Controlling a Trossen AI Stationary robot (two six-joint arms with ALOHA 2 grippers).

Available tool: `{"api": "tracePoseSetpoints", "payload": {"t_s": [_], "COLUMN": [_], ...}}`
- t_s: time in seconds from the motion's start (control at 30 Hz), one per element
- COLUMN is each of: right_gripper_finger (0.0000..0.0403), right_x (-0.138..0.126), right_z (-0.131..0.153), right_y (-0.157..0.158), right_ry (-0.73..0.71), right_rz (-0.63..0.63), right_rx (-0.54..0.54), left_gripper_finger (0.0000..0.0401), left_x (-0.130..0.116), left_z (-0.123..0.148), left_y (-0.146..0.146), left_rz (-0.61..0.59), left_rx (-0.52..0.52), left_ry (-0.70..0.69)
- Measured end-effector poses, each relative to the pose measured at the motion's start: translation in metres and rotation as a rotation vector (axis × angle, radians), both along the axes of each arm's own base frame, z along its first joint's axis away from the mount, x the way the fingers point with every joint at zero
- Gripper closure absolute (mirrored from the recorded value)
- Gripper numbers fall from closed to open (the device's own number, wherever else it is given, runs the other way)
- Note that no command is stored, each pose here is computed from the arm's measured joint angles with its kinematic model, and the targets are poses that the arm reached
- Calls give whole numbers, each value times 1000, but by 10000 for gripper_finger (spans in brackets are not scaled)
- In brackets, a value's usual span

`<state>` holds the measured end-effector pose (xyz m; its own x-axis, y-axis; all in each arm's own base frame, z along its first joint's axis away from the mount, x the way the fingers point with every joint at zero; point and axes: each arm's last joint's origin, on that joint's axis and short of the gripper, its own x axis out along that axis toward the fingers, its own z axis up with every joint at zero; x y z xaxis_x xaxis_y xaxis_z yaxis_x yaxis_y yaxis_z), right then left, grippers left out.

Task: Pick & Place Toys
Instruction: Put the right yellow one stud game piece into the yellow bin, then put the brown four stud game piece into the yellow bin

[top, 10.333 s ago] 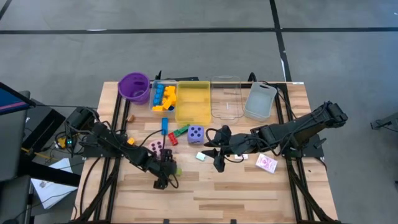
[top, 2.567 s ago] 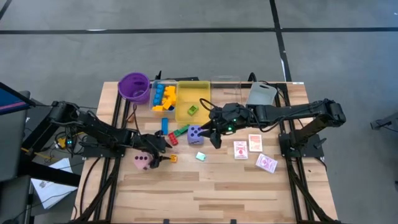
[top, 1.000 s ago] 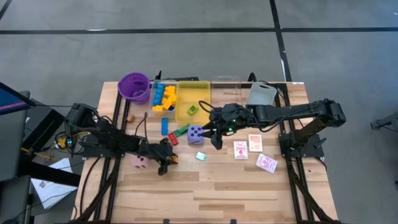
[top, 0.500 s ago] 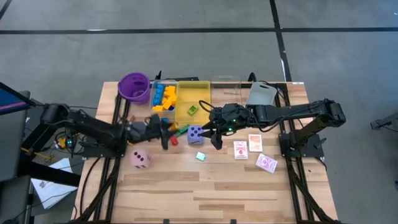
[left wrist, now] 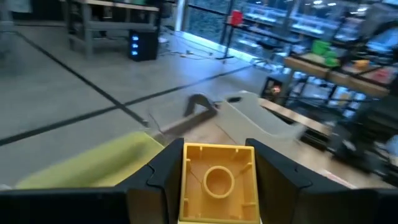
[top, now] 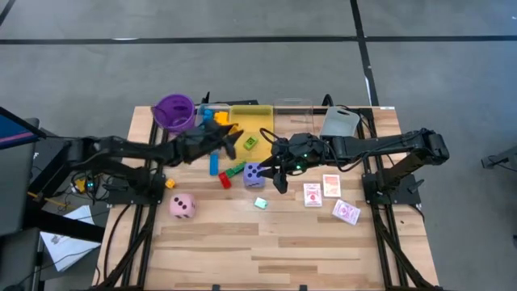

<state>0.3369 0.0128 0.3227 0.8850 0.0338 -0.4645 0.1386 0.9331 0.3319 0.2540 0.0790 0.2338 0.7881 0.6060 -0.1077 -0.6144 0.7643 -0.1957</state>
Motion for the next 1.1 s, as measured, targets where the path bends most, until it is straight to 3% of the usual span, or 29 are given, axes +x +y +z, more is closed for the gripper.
{"api": "tracePoseSetpoints", "payload": {"t_s": [0.3,0.53,0.7,0.87,0.97,1.03,1.1], "right_gripper_finger": [249,249,249,249,249,249,249], "right_x": [0,-1,-1,-1,-1,-1,-1], "right_z": [0,0,-1,0,0,0,0], "right_y": [3,11,12,12,12,12,12], "right_ry": [0,6,6,5,5,5,5], "right_rz": [7,31,35,35,36,36,36], "right_rx": [1,0,0,0,-1,-2,-2], "left_gripper_finger": [234,160,122,111,112,111,111], "left_x": [41,45,42,22,-4,-26,-51], "left_z": [-1,-3,8,36,53,59,61], "left_y": [45,50,47,31,14,3,-10], "left_rz": [103,30,-23,-202,-231,-205,-166], "left_rx": [-12,-50,-31,111,174,152,57], "left_ry": [44,103,72,169,306,406,475]}}
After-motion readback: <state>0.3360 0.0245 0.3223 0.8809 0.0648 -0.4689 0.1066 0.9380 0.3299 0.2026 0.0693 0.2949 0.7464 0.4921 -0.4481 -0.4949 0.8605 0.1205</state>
